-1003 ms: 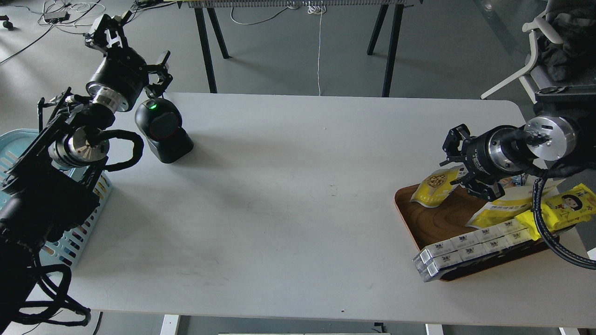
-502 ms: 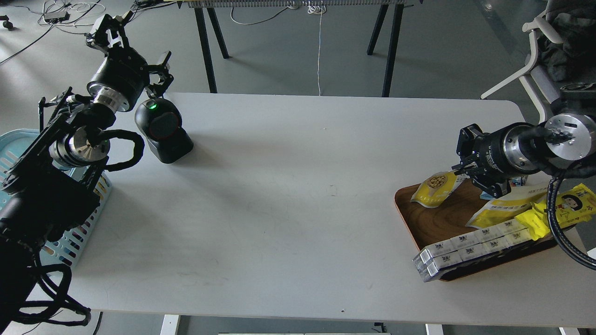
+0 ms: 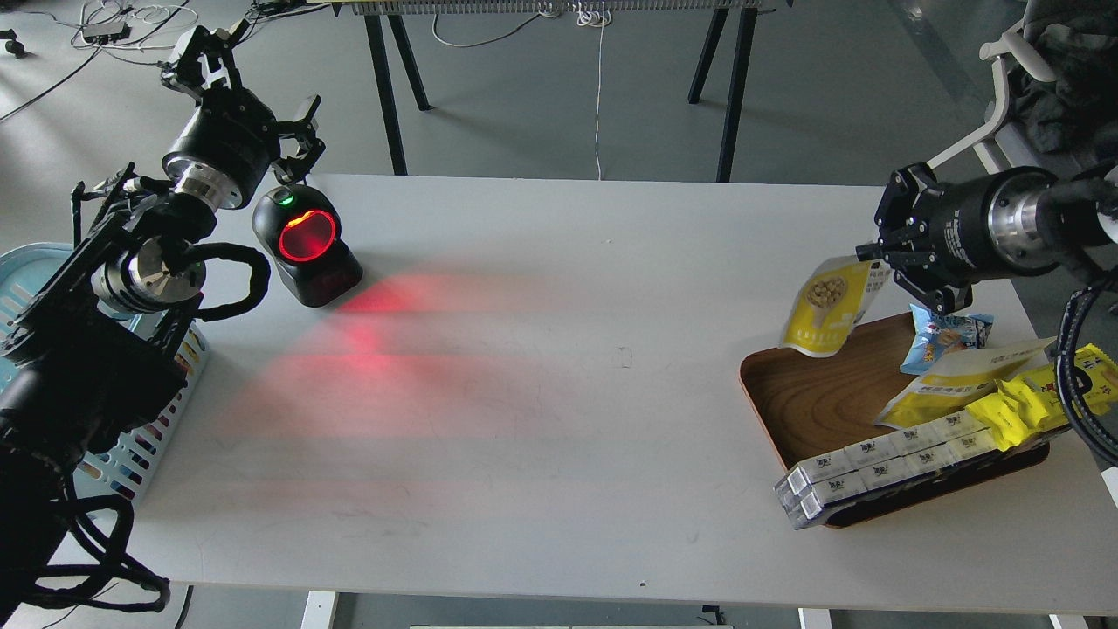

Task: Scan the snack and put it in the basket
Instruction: 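Close the right gripper on the yellow packet and lift it, then carry the yellow packet toward the scanner and set it upright on the table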

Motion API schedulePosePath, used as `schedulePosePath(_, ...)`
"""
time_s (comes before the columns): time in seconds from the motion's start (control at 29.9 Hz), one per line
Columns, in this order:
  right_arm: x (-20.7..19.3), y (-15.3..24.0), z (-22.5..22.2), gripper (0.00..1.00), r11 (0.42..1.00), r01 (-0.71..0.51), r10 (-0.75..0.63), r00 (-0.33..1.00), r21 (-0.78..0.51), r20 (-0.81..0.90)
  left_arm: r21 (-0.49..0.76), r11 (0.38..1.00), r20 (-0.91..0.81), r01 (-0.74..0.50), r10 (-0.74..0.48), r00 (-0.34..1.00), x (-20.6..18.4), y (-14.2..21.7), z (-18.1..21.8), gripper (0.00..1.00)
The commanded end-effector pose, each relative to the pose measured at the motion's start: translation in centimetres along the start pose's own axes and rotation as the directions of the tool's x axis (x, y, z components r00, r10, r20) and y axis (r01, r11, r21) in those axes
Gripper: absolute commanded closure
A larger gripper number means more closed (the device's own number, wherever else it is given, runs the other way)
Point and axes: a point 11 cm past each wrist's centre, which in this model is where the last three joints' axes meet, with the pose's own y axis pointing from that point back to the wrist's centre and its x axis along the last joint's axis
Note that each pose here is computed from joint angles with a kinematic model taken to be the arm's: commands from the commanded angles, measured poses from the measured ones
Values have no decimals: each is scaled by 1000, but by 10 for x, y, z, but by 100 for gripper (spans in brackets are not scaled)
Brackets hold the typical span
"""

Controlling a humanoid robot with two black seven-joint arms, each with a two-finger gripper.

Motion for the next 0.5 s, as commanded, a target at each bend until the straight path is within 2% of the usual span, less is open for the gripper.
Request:
schedulePosePath(0.0, -6, 18, -24, 100, 998, -3, 5, 1000, 69, -22, 0, 1000, 0, -4, 4, 1000, 1, 0, 0, 0)
schedulePosePath(0.17, -24, 28, -50, 100, 993, 10, -1, 997, 121, -71, -2, 1000, -3, -7, 7, 1000, 1, 0, 0, 0)
schedulePosePath(0.47, -89, 11, -77, 100, 992, -7, 20, 995, 125, -100, -2, 1000, -2, -9, 9, 1000, 1, 0, 1, 0)
